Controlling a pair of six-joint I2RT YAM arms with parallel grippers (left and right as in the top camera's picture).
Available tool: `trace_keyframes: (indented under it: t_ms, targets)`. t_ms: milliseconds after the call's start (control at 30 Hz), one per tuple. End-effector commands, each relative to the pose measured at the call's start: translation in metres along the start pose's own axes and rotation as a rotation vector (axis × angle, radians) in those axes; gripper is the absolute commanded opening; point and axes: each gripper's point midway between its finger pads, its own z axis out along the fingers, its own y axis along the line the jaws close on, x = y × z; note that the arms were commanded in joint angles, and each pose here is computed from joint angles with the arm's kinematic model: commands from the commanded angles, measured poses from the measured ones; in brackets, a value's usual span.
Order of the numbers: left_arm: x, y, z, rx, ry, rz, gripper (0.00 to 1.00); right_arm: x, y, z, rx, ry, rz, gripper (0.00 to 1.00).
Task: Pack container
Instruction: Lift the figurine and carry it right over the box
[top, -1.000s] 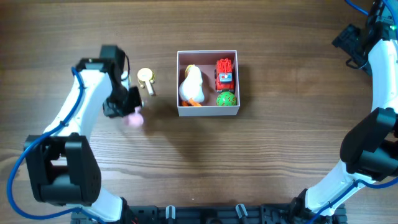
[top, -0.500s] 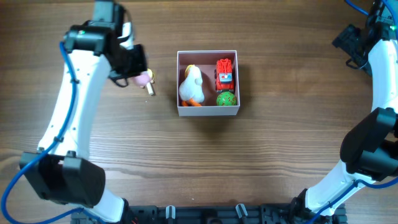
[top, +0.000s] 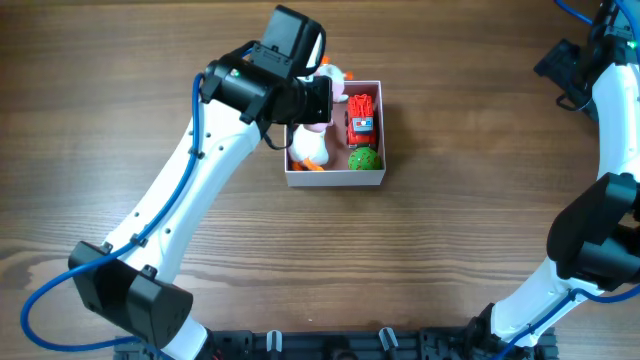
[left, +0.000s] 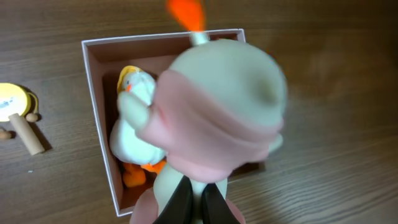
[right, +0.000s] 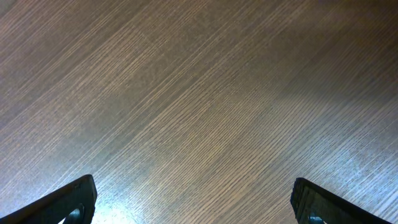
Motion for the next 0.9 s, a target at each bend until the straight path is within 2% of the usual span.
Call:
trace_keyframes:
  t_ms: [0, 267, 567, 867]
  targets:
    - [-0.011, 0.005, 0.000, -0.037, -0.040, -0.064, 0.04, -0.002, -0.002, -0.005, 0.013, -0.017, 0.013, 1.00]
    - [0.000, 0.006, 0.044, -0.050, 0.051, -0.138, 0.04, -0.002, -0.002, -0.005, 0.013, -0.017, 0.013, 1.00]
    - [0.008, -0.018, 0.064, -0.013, 0.071, -0.093, 0.04, -0.002, -0.002, -0.005, 0.013, -0.017, 0.013, 1.00]
    - [0.027, -0.017, 0.100, -0.081, 0.135, -0.091, 0.04, -0.002, -0.002, -0.005, 0.013, -0.017, 0.013, 1.00]
